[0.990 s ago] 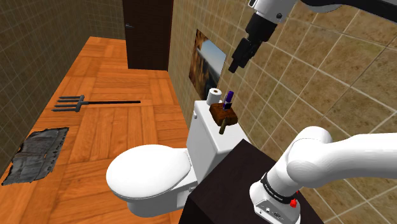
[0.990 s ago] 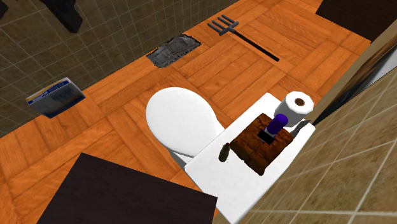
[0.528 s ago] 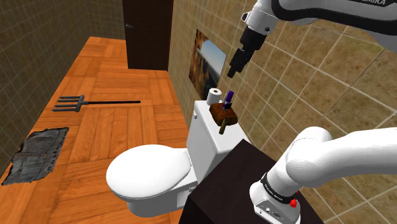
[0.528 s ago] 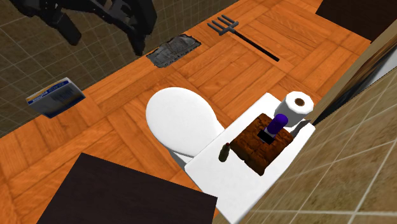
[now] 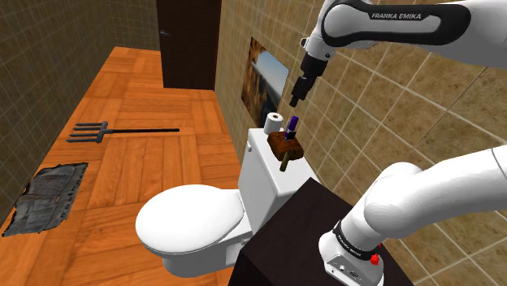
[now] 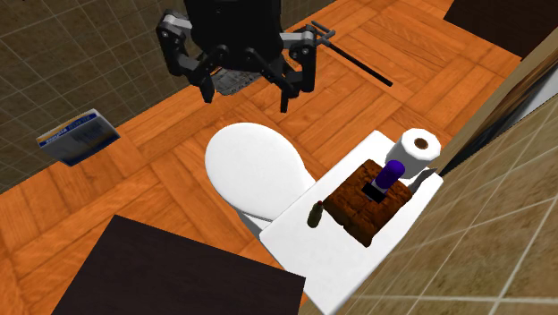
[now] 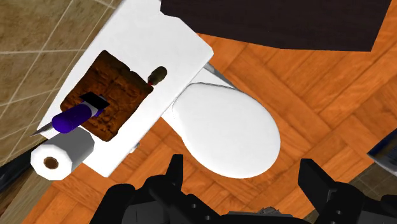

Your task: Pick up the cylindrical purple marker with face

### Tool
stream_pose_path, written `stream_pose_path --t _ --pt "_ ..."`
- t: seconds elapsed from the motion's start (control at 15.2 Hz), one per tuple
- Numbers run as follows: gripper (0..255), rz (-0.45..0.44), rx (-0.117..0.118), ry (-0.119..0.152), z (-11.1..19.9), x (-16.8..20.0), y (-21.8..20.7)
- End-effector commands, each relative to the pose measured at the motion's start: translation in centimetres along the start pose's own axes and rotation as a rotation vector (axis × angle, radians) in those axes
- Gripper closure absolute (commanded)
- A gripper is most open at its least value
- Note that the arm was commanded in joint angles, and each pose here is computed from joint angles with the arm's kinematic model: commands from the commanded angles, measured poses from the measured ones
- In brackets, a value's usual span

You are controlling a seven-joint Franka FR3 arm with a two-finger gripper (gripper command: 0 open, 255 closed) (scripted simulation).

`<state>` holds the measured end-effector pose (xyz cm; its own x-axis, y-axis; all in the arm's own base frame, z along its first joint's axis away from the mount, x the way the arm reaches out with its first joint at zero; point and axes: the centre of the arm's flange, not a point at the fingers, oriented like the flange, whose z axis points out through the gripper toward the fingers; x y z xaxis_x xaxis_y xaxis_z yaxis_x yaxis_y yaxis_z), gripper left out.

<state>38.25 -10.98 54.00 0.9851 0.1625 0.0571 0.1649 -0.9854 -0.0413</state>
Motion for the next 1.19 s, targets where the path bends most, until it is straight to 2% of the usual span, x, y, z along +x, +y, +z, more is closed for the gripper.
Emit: stream_pose_path --t 0.0,1.12 --pt "0 -0.009 -0.003 -0.016 1.6 0.6 2.1" --pt "0 -0.071 -0.024 -0.159 14.4 5.5 20.0"
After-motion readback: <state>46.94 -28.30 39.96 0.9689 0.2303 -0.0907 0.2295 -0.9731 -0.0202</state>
